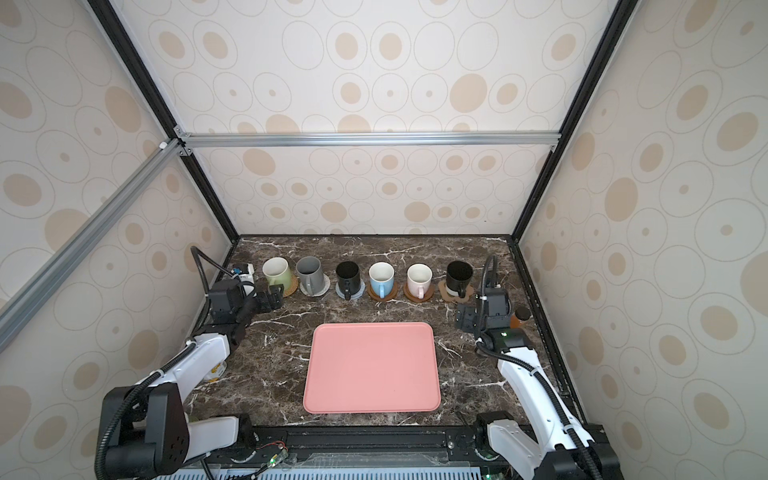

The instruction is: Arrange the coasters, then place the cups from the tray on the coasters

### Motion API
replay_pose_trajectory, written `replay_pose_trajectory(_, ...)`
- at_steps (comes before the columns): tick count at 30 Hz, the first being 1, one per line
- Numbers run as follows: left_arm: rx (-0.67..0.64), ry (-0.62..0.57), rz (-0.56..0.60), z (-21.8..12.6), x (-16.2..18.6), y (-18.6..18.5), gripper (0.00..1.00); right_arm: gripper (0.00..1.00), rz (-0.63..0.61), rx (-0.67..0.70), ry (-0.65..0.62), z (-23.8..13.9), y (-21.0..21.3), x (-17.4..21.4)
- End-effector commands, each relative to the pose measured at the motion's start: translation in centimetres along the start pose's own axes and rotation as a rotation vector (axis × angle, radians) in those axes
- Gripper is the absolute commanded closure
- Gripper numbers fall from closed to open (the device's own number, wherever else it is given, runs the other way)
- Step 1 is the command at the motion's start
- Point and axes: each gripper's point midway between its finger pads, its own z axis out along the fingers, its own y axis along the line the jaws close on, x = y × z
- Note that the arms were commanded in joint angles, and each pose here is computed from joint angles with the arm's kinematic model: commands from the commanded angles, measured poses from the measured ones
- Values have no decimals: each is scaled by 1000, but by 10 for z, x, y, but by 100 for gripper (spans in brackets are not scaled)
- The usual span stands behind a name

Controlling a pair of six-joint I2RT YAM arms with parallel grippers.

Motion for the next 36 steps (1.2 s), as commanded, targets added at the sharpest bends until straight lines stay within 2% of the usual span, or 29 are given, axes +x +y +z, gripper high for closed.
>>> replay_pose_trajectory(1,-41,-194,-18,-10,-21,10,0,1,-25,59,-197,12,-9,-24)
replay_pose_trajectory(5,-116,-234,-11,-13,-3,24,0,1,-42,70,-226,32,-10,-6)
replay_pose_trajectory(8,-128,-251,66,-11,-2,22,0,1,-49,75,-202,48,-9,8)
replay_pose_trajectory(12,-155,-272,39,-8,16,31,0,2,-66,82,-223,59,-7,0)
replay_pose_trajectory(16,-174,-322,29,-6,10,34,0,2,-30,101,-241,67,-14,-9)
replay_pose_trajectory(19,-165,-283,73,6,9,31,0,2,18,113,-274,70,-22,-17)
replay_pose_trajectory(24,-194,-357,135,4,-1,34,0,2,33,110,-309,76,-23,-27)
replay_pose_trajectory(26,-170,-315,178,14,5,26,0,2,36,112,-312,79,-22,-29)
replay_pose_trajectory(28,-144,-333,211,14,8,17,0,2,34,102,-307,81,-20,-30)
replay_pose_trajectory(33,-139,-401,213,0,14,17,0,2,41,101,-315,80,-21,-29)
replay_pose_trajectory(36,-146,-390,211,1,16,17,0,2,42,100,-321,79,-21,-30)
